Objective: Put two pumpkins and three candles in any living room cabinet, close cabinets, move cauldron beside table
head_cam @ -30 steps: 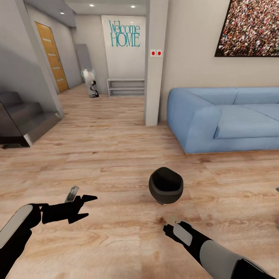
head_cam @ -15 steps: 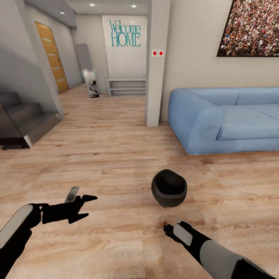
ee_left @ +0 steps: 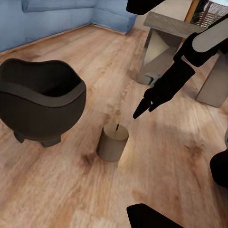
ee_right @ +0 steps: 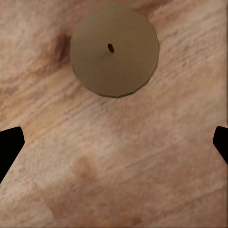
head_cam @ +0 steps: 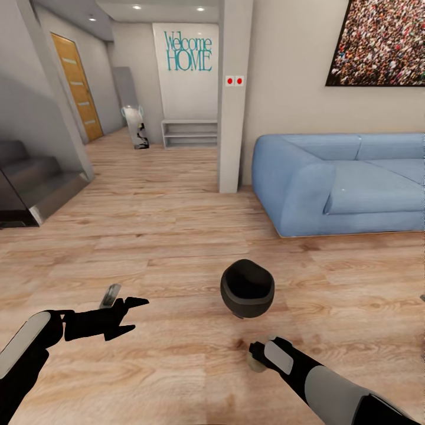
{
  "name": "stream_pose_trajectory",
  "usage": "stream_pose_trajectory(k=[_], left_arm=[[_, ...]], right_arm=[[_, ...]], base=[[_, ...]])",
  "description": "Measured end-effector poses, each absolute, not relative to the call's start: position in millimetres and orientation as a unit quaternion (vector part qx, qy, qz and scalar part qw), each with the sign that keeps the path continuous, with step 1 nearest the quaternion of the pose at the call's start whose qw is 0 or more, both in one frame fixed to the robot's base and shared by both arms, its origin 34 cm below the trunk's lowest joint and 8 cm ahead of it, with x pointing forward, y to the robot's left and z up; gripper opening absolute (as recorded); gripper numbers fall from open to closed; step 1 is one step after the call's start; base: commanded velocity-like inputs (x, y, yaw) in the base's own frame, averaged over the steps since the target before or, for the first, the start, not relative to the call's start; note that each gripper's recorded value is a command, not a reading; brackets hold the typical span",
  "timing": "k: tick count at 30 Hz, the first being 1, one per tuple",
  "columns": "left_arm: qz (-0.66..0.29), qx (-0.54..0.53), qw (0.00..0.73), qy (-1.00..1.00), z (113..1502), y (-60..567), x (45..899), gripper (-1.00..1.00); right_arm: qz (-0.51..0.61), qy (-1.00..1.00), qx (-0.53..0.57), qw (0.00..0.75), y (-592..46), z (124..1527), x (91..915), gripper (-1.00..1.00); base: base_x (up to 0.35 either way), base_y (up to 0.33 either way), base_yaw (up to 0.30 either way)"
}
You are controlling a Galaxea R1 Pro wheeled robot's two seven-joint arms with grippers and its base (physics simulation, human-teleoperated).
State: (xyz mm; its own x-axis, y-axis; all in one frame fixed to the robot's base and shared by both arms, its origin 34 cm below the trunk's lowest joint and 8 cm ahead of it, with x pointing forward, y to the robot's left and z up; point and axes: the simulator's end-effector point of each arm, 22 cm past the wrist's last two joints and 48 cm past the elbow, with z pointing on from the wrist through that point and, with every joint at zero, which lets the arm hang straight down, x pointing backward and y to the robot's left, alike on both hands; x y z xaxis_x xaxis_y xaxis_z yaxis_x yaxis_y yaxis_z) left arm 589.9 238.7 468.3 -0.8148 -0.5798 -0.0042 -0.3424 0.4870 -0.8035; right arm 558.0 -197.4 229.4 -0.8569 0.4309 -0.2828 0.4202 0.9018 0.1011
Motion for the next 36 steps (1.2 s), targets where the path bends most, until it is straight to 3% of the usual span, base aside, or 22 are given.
stream_pose_trajectory(k=[23,36], left_arm=[[-0.428,-0.269,0.138,0.851,468.6,237.1,589.7,1.0],[-0.428,-0.269,0.139,0.852,469.0,236.7,589.6,1.0]], right_arm=[[0.019,0.963,0.221,0.151,-196.2,229.5,558.0,1.0],[0.018,0.963,0.221,0.151,-197.1,229.6,558.1,1.0]], base=[[0.056,0.019,0.0],[0.163,-0.044,0.0]])
